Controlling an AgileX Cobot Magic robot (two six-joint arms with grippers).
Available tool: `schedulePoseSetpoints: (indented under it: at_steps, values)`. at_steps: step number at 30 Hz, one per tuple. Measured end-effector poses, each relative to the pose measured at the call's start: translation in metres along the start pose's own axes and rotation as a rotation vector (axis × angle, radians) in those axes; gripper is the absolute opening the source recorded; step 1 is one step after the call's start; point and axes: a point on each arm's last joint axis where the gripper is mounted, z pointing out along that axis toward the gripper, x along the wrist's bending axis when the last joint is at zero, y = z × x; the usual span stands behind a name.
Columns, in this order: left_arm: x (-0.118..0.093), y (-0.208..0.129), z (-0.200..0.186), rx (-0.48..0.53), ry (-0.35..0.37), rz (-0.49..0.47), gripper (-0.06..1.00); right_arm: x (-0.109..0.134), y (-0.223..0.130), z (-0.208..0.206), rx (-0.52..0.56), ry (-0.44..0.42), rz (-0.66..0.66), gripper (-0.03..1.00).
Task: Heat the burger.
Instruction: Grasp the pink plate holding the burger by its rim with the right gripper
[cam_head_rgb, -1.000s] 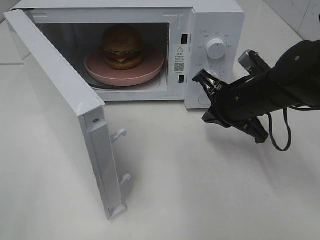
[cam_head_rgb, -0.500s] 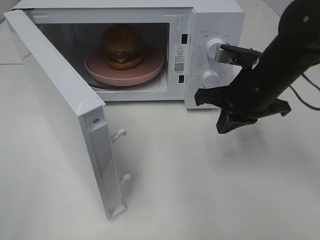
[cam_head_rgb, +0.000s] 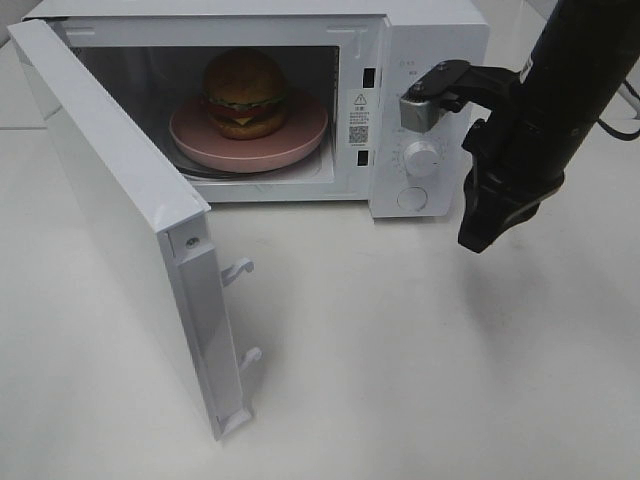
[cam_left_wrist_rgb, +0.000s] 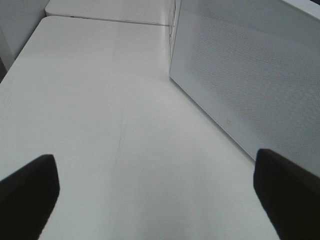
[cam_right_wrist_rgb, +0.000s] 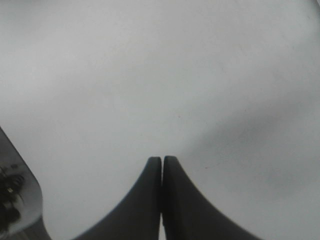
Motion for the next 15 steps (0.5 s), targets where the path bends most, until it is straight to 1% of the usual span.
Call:
schedulePoseSetpoints:
  at_steps: [1, 3, 4, 5, 6, 7, 8, 9, 10, 11, 12, 13, 14, 15]
  values:
    - [0.0000, 0.0000, 0.0000, 0.000, 0.000, 0.000, 0.98, 0.0000, 0.0000, 0.0000, 0.000, 0.000, 0.000, 0.01]
    - [0.0000, 0.0000, 0.0000, 0.000, 0.000, 0.000, 0.98, 0.0005, -0.0006, 0.0000, 0.005, 0.006, -0.294, 0.02]
    - [0.0000, 0.0000, 0.0000, 0.000, 0.000, 0.000, 0.98, 0.0005, -0.0006, 0.0000, 0.005, 0.006, -0.294, 0.02]
    - [0.0000, 0.0000, 0.0000, 0.000, 0.000, 0.000, 0.98, 0.0005, -0.0006, 0.0000, 0.005, 0.006, -0.373, 0.02]
    - [0.0000, 0.0000, 0.0000, 0.000, 0.000, 0.000, 0.98, 0.0005, -0.0006, 0.0000, 0.005, 0.007, -0.519, 0.02]
    - [0.0000, 0.0000, 0.0000, 0.000, 0.000, 0.000, 0.98, 0.0005, -0.0006, 0.0000, 0.005, 0.007, -0.519, 0.02]
    - [0.0000, 0.0000, 0.0000, 0.000, 0.000, 0.000, 0.98, 0.0004, -0.0006, 0.0000, 0.005, 0.006, -0.570, 0.03]
    - [0.0000, 0.0000, 0.0000, 0.000, 0.000, 0.000, 0.98, -0.0004, -0.0006, 0.0000, 0.007, -0.002, -0.682, 0.04]
    - [0.0000, 0.0000, 0.0000, 0.000, 0.000, 0.000, 0.98, -0.0004, -0.0006, 0.0000, 0.007, -0.002, -0.682, 0.04]
    - [0.0000, 0.0000, 0.0000, 0.000, 0.000, 0.000, 0.98, -0.0024, 0.0003, 0.0000, 0.007, -0.027, -0.755, 0.05]
    - [0.0000, 0.0000, 0.0000, 0.000, 0.000, 0.000, 0.98, -0.0024, 0.0003, 0.0000, 0.007, -0.027, -0.755, 0.05]
    - [0.0000, 0.0000, 0.0000, 0.000, 0.000, 0.000, 0.98, -0.0033, 0.0011, 0.0000, 0.003, -0.039, -0.777, 0.06]
    - [0.0000, 0.0000, 0.0000, 0.000, 0.000, 0.000, 0.98, -0.0054, 0.0034, -0.0002, -0.011, -0.072, -0.821, 0.09]
    - [0.0000, 0.0000, 0.0000, 0.000, 0.000, 0.000, 0.98, -0.0054, 0.0034, -0.0002, -0.011, -0.072, -0.821, 0.09]
